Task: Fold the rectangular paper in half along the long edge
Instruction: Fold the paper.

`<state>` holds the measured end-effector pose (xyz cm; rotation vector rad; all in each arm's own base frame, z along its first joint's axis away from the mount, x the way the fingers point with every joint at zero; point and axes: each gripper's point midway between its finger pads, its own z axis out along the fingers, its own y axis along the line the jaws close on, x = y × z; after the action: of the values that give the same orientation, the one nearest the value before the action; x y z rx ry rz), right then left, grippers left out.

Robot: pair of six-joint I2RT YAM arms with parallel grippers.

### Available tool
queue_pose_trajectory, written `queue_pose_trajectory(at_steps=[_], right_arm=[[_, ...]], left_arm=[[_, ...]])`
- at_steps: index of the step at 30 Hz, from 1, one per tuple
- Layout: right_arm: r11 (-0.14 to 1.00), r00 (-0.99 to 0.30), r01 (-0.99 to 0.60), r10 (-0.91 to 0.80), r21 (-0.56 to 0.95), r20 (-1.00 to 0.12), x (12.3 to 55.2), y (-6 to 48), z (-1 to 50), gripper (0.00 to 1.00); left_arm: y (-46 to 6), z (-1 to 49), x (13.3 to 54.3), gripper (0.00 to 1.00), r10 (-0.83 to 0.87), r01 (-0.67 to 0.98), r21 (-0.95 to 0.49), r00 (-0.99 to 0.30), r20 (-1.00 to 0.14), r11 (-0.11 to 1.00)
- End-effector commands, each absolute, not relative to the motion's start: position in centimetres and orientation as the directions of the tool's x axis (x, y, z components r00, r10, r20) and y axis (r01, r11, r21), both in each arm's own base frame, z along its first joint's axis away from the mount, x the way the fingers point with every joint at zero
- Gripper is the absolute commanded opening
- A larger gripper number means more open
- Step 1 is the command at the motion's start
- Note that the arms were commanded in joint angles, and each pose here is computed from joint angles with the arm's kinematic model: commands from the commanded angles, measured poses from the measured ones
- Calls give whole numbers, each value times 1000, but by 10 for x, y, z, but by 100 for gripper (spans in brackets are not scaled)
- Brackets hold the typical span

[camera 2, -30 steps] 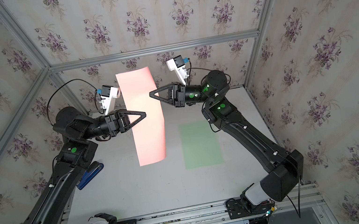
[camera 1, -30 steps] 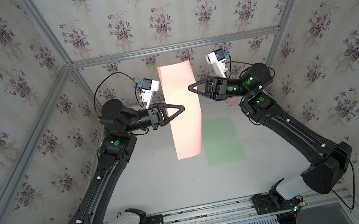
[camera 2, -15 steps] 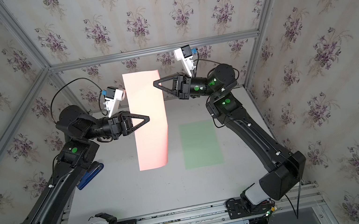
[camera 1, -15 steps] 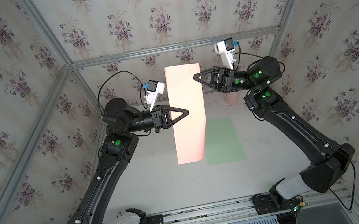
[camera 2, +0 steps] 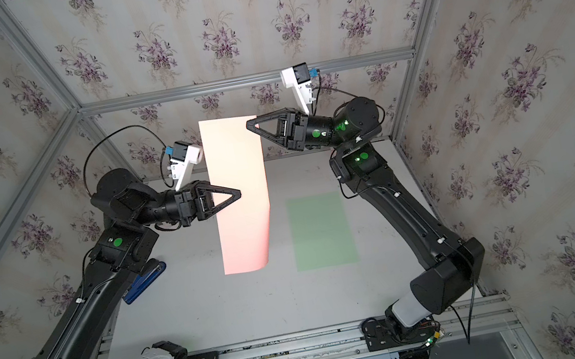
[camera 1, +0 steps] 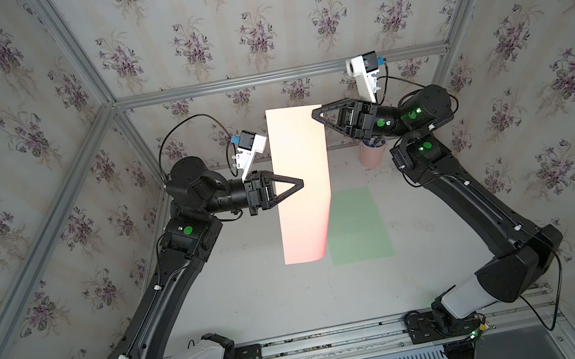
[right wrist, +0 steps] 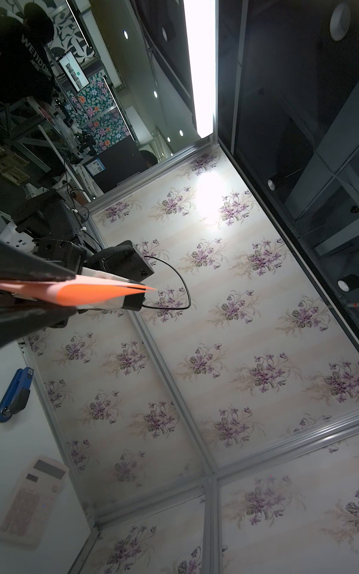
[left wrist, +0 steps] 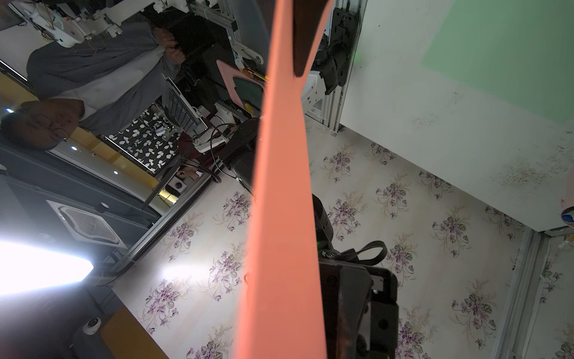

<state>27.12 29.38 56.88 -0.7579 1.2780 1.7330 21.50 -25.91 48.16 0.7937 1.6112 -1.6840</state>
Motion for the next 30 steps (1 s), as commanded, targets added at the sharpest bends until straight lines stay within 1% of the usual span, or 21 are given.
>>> queue_pose_trajectory(at_steps=[1,2,5,6,7,8,10,20,25,28,30], right_arm=[[-148,-446,-895,289,421,-847,268,291,577,5],[-154,-448,-894,288,421,-846,268,291,577,0],[-164,-446,-895,289,415,-847,265,290,578,0],[-165,-449,-893,287,418,-846,265,290,578,7],[-166,-452,-892,286,421,-845,264,290,578,20],[-166,-454,-891,284,423,-845,263,289,578,28],[-173,-462,-886,275,429,-843,259,289,575,33],[-160,-527,-849,202,503,-826,224,289,540,35],[-137,-548,-836,177,531,-818,218,292,525,35],[-118,-554,-832,164,542,-816,219,294,517,29],[-101,-557,-830,153,548,-816,221,295,511,21]], left_arm=[[-258,486,211,0,-53,822,-568,-569,-821,-25],[-258,486,211,0,-54,823,-567,-568,-821,-24],[-259,487,211,0,-55,825,-564,-564,-824,-24],[-259,487,211,0,-55,825,-564,-565,-823,-23],[-259,488,211,0,-57,826,-564,-564,-824,-21],[-259,489,212,0,-61,827,-563,-562,-825,-16],[-258,492,215,0,-73,831,-557,-556,-828,-4],[-259,513,231,0,-143,842,-538,-529,-837,34],[-259,516,236,0,-164,838,-544,-531,-831,40],[-259,518,236,0,-171,838,-543,-530,-831,41],[-258,521,235,0,-176,840,-541,-526,-832,43]])
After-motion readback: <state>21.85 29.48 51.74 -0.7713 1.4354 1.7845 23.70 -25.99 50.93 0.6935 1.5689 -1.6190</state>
